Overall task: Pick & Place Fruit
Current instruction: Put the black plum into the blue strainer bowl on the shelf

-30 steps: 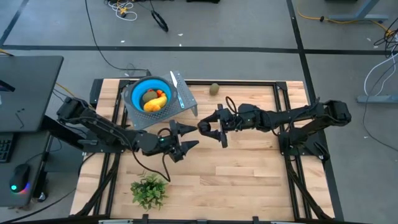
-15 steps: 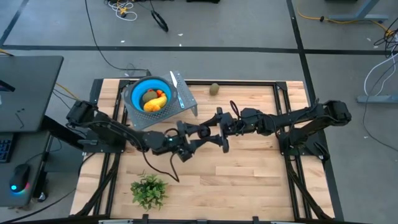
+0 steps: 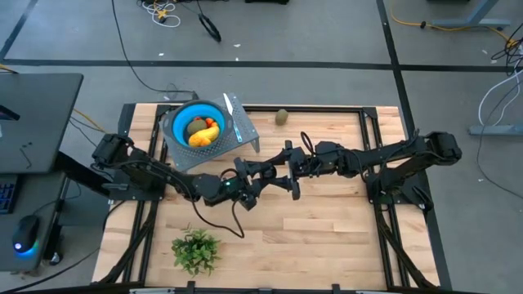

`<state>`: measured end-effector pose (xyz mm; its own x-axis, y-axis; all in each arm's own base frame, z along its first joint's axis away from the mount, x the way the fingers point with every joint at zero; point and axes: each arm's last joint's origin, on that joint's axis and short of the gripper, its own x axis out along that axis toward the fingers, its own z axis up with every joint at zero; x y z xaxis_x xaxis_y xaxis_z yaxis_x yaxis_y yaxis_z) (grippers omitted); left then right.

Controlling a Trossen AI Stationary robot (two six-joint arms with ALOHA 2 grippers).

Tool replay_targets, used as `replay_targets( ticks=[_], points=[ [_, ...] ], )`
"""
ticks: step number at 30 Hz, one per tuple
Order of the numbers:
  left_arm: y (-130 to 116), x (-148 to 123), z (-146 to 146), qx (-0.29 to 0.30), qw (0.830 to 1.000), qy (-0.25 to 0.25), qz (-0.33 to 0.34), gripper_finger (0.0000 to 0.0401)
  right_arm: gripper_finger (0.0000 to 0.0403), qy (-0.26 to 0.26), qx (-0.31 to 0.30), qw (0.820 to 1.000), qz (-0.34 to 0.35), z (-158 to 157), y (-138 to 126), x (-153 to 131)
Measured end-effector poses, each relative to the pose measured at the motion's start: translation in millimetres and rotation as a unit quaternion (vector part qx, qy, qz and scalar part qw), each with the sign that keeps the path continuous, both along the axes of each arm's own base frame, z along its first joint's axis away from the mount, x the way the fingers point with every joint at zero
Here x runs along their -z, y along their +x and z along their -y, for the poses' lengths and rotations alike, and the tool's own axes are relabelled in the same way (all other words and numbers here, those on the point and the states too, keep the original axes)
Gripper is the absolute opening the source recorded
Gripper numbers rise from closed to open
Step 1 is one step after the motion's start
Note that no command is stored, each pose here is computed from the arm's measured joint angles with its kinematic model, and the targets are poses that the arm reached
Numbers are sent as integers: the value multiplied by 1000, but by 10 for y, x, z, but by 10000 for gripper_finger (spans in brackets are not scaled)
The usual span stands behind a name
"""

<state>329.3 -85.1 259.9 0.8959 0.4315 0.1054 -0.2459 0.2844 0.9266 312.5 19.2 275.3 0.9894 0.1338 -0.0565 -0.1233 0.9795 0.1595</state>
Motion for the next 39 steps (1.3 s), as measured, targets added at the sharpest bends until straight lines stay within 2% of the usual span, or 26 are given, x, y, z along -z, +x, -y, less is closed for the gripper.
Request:
replay_targets(
  ticks=[16,24,29,35,39],
  points=[
    [2,13,5,5,1000,15,-12,276,280,-8,0,1000,0,0,1,0],
    [0,17,16,7,1000,16,-14,280,280,-19,0,1000,-6,4,-1,13],
    [0,29,16,9,1000,-4,-10,271,287,-29,23,999,-10,16,-1,20],
    [2,34,12,13,998,-58,13,278,309,-57,30,998,-17,23,-15,25],
    [2,31,7,12,997,-68,19,276,311,-57,32,998,-14,27,-52,-19]
  ],
)
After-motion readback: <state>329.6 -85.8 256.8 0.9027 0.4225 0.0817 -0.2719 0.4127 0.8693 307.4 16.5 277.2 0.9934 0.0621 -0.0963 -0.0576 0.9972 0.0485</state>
